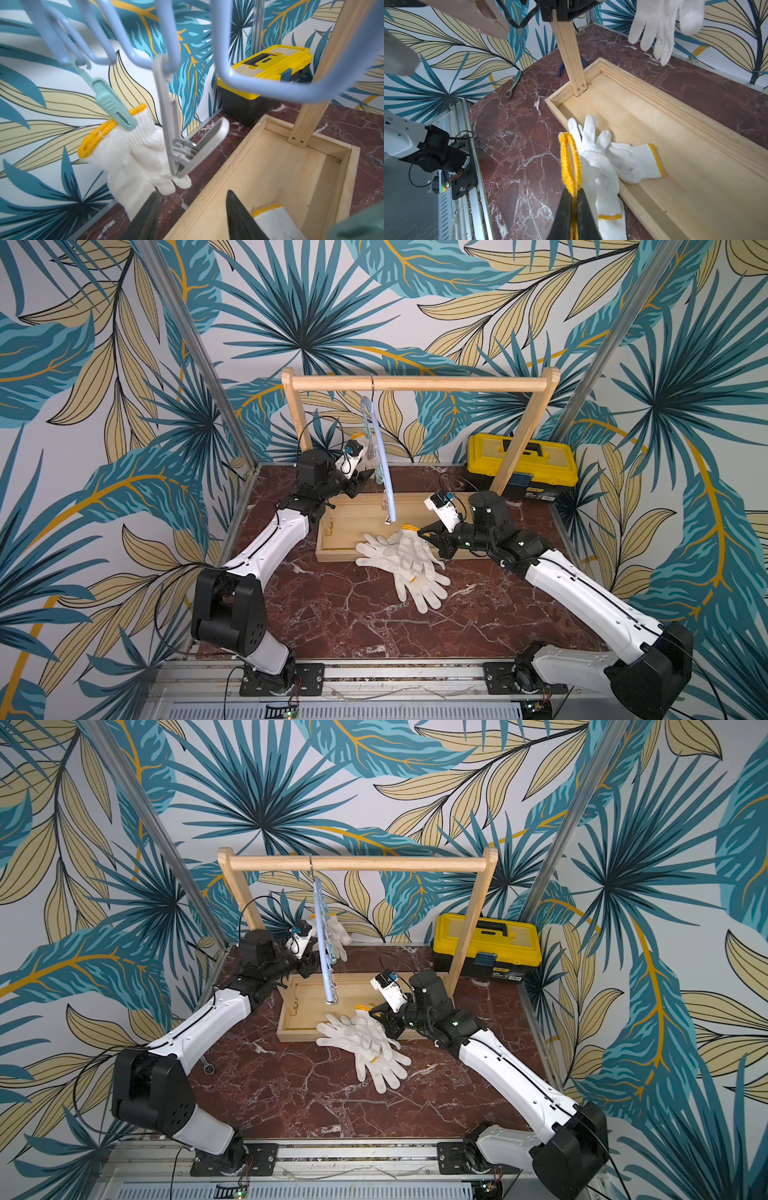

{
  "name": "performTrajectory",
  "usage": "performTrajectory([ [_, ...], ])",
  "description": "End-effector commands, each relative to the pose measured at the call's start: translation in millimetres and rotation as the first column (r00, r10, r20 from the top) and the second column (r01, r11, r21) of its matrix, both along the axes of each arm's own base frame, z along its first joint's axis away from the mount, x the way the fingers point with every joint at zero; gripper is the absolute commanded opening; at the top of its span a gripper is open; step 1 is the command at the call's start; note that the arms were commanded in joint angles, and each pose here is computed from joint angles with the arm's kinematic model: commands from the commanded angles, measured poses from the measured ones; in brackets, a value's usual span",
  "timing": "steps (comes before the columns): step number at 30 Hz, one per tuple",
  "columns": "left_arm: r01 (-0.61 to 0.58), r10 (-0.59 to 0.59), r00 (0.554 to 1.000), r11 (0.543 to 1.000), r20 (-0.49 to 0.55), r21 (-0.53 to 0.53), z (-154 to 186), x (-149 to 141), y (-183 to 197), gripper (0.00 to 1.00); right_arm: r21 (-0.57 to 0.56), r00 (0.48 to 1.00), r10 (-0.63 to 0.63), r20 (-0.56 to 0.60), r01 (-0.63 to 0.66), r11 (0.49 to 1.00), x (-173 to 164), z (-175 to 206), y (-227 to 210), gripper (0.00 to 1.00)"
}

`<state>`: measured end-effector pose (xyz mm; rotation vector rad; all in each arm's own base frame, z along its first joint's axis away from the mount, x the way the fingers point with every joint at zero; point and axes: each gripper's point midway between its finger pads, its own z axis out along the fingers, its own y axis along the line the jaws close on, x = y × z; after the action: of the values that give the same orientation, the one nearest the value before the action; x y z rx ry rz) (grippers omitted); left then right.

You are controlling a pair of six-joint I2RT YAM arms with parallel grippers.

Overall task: Clip the gloves onto a hanger to dry
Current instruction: Open the clamp at the hanger.

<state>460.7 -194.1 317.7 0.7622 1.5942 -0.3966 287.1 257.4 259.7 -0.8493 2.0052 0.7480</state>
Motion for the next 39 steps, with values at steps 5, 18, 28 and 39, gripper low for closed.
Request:
performTrajectory([
  [5, 0.201, -0.195, 0.970, 0.979, 0.147, -0.028, 49.9, -13.8, -21.5, 0.49, 0.028, 1.000, 0.012, -0.009, -0.011, 1.000, 0.5, 5.4, 4.3, 0.00],
  [18, 0.203, -0.197, 0.966, 0.979, 0.166, -0.016, 53.2, 2.3, -25.2, 0.46, 0.040, 0.999, 0.025, -0.021, -0.024, 0.999, 0.0, 4.6, 7.5, 0.00],
  [28, 0.098, -0.094, 0.986, 0.995, 0.140, -0.020, 45.3, 8.7, -11.0, 0.45, 0.039, 1.000, 0.019, -0.025, -0.018, 0.999, 0.5, 4.8, 6.8, 0.00],
  [39, 0.133, -0.137, 0.977, 0.991, 0.166, 0.036, 35.9, -8.4, -10.7, 0.42, 0.034, 0.999, 0.022, -0.034, -0.021, 0.999, 3.3, 3.7, 9.6, 0.00],
])
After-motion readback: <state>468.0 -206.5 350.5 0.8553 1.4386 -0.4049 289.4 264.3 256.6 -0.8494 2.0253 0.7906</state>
